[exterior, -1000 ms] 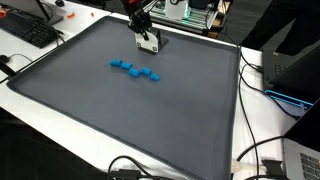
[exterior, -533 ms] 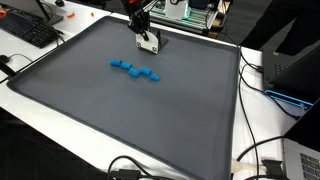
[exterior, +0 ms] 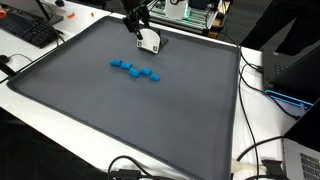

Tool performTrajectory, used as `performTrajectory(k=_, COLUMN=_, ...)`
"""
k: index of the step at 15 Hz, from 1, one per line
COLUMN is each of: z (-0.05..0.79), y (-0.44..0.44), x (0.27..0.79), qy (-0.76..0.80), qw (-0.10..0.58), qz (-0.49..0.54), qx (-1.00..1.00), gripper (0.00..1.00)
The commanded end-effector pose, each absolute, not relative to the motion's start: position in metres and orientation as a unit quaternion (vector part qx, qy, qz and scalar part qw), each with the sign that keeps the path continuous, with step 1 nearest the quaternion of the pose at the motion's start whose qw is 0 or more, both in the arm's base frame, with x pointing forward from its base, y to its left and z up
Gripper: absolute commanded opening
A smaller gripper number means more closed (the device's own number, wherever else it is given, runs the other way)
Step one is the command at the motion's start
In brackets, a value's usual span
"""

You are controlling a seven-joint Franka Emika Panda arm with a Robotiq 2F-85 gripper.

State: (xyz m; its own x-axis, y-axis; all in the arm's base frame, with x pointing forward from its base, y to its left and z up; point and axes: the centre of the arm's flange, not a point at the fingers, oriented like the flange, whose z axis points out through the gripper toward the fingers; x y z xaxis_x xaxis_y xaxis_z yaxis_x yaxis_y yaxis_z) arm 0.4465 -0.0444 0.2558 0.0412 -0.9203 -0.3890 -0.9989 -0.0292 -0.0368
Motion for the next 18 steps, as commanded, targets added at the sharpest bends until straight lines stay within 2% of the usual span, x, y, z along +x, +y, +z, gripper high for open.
performTrajectory(k=1, z=0.285, y=-0.05, x=0.438, qy=0.673, qw=0.135, qz=0.124, qx=-0.716, gripper=1.0)
performTrajectory(k=7, z=0.341, y=-0.048, x=0.445, qy=0.616, qw=0.106, qz=0.103, qx=-0.774, gripper=1.0)
performTrajectory(k=13, z=0.399, y=-0.028, x=0.475, qy=0.484, qw=0.049, qz=0.04, qx=-0.873, gripper=1.0)
performTrajectory(k=18, z=0.424, y=-0.002, x=0.5, qy=0.365, qw=0.035, qz=-0.002, qx=-0.93, gripper=1.0)
